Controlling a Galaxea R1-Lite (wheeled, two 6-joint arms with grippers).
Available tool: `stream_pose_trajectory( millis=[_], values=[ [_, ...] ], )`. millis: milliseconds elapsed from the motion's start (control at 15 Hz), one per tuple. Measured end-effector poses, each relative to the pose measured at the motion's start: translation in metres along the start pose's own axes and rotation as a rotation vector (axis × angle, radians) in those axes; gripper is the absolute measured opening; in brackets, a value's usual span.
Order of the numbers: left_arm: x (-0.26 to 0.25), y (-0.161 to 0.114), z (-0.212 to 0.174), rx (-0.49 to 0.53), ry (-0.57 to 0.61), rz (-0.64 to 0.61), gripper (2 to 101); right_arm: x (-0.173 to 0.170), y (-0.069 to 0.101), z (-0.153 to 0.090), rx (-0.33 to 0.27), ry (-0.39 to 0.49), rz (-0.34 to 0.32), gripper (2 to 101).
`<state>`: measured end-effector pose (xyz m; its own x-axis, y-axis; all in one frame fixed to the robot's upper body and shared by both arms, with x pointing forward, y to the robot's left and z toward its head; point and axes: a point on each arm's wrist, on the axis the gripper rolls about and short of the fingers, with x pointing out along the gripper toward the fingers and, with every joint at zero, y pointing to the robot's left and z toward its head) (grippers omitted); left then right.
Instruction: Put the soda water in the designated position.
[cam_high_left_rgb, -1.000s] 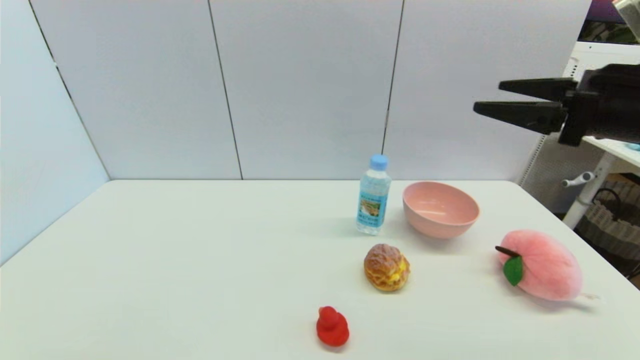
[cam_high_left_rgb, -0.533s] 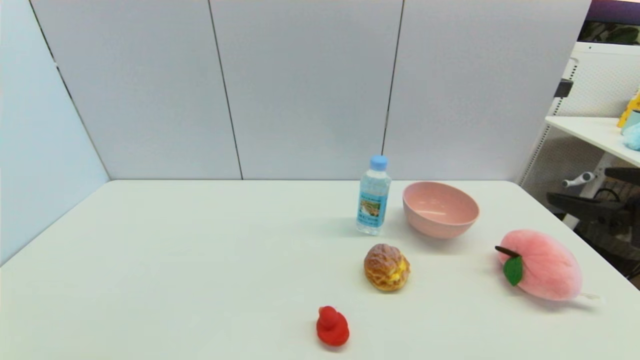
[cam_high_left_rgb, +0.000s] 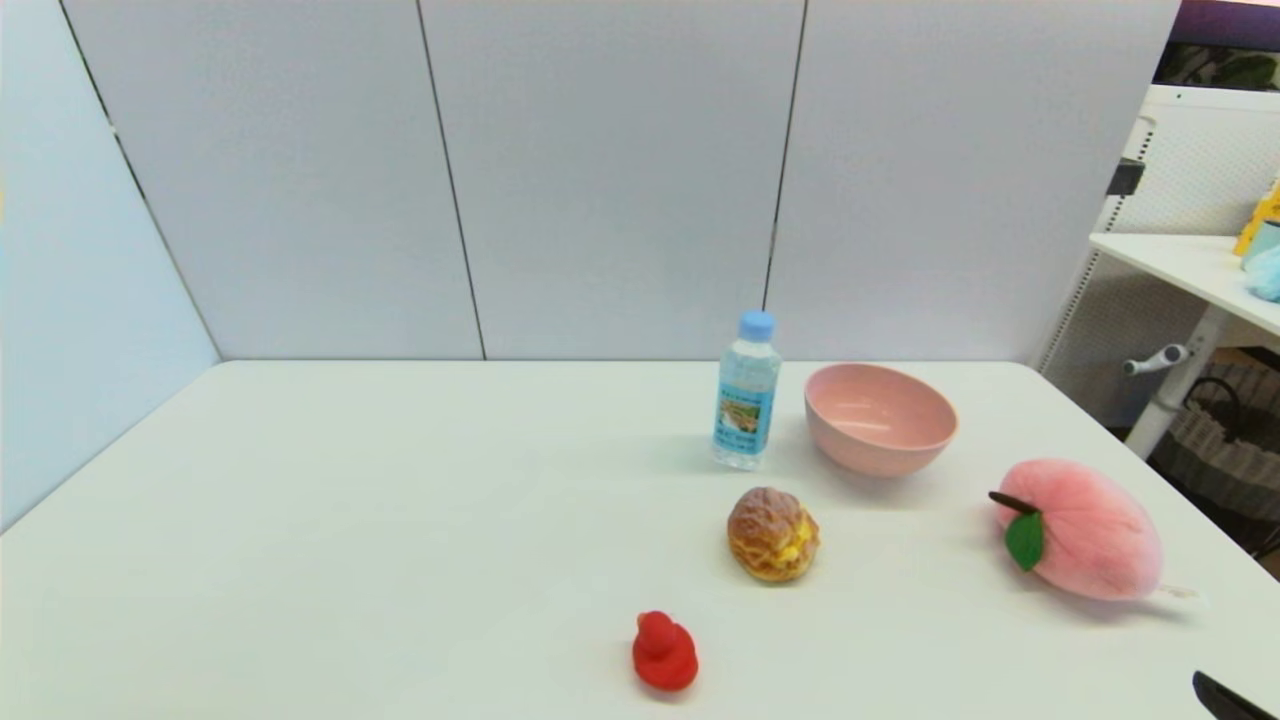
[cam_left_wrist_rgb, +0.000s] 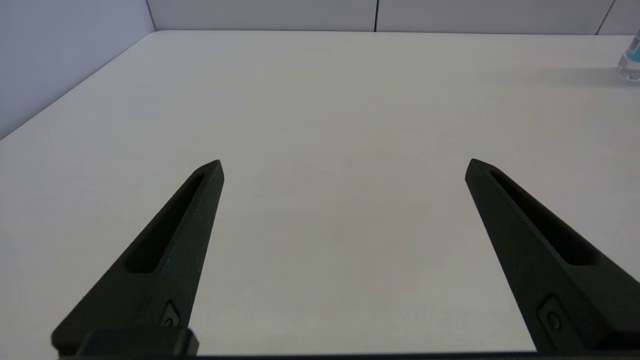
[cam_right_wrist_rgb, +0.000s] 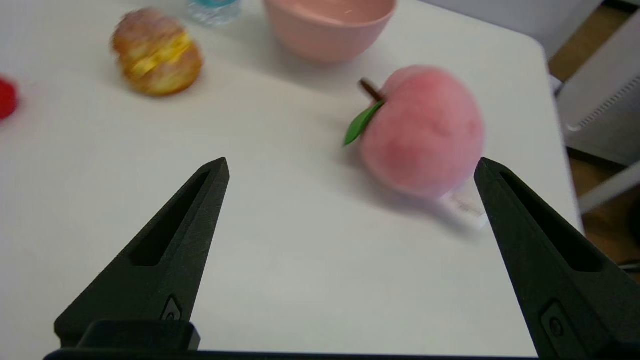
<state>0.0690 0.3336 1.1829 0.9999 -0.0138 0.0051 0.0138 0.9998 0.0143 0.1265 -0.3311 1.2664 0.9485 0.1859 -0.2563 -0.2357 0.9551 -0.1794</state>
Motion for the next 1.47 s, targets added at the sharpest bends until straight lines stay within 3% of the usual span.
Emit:
stream_pose_trajectory(
  millis=[267,533,733,1000,1267,1467],
  values=[
    [0.0,0.0,0.0,0.0,0.0,0.0,97.8,-0.016,0.013,-0.05,0.005,-0.043,0.0,97.1],
    [0.0,0.0,0.0,0.0,0.0,0.0,97.8,-0.021,0.015,-0.056,0.002,-0.098,-0.016,97.1],
    [0.0,0.0,0.0,0.0,0.0,0.0,97.8,-0.024,0.012,-0.041,0.019,-0.142,-0.04,97.1],
    [0.0,0.0,0.0,-0.001,0.0,0.0,97.8,-0.027,0.007,-0.018,0.041,-0.279,-0.093,97.1],
    [0.0,0.0,0.0,0.0,0.0,0.0,97.8,-0.029,0.005,0.004,0.012,-0.412,0.007,97.1],
    [0.0,0.0,0.0,0.0,0.0,0.0,97.8,-0.023,0.0,0.023,0.011,-0.423,0.014,97.1]
  ],
)
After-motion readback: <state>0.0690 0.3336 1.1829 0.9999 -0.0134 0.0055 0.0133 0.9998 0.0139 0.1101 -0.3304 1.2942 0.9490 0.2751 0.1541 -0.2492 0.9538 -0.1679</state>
